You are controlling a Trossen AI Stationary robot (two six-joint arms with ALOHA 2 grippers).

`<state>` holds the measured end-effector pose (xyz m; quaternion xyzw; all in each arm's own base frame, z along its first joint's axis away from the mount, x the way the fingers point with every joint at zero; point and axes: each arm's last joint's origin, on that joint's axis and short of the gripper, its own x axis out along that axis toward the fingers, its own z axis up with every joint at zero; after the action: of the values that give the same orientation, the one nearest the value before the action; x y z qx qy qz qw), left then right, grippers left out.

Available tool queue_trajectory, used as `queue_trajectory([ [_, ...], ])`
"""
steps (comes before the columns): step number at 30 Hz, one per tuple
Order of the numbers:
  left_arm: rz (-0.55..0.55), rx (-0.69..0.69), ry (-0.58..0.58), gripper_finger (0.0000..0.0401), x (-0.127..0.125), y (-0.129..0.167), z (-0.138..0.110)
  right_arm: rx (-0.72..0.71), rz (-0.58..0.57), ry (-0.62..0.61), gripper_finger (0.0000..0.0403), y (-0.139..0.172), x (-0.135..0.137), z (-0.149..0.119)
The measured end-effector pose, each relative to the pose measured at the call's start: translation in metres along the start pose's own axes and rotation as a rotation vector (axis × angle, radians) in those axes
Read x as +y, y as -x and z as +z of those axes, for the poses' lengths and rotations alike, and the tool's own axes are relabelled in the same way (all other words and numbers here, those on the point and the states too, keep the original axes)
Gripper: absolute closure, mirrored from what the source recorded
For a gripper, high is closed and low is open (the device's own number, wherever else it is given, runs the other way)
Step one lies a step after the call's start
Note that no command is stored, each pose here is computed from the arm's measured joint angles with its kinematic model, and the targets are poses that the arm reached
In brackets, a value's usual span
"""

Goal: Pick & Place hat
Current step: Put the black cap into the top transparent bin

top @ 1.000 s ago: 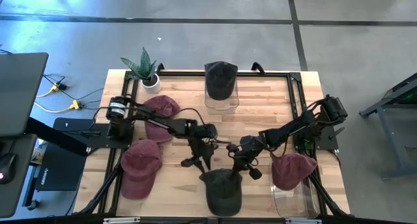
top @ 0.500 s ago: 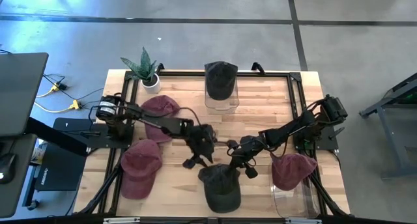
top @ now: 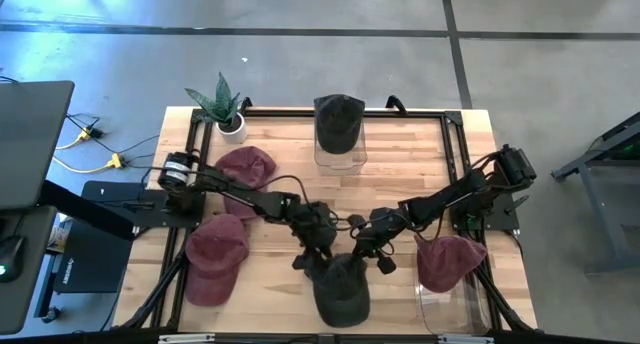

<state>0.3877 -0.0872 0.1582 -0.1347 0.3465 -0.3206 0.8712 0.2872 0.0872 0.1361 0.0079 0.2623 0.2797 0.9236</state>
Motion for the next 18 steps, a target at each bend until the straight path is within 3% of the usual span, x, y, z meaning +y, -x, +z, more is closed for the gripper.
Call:
queue_trajectory([
  [4, -0.192, -0.041, -0.04, 0.0263, 0.002, -0.012, -0.001, 0.008, 0.002, -0.007, 0.0385, 0.004, 0.002, 0.003],
  [7, -0.268, -0.084, -0.066, 0.0267, -0.001, -0.009, 0.007, 0.044, -0.007, -0.051, 0.0386, 0.008, 0.003, 0.002],
  [13, -0.29, -0.142, -0.103, 0.0327, -0.006, 0.003, 0.019, 0.1, -0.017, -0.077, 0.0397, 0.01, 0.008, -0.001],
  [18, -0.215, -0.138, -0.051, 0.0391, 0.003, 0.022, 0.024, 0.102, -0.004, -0.092, 0.0387, 0.008, 0.013, -0.002],
])
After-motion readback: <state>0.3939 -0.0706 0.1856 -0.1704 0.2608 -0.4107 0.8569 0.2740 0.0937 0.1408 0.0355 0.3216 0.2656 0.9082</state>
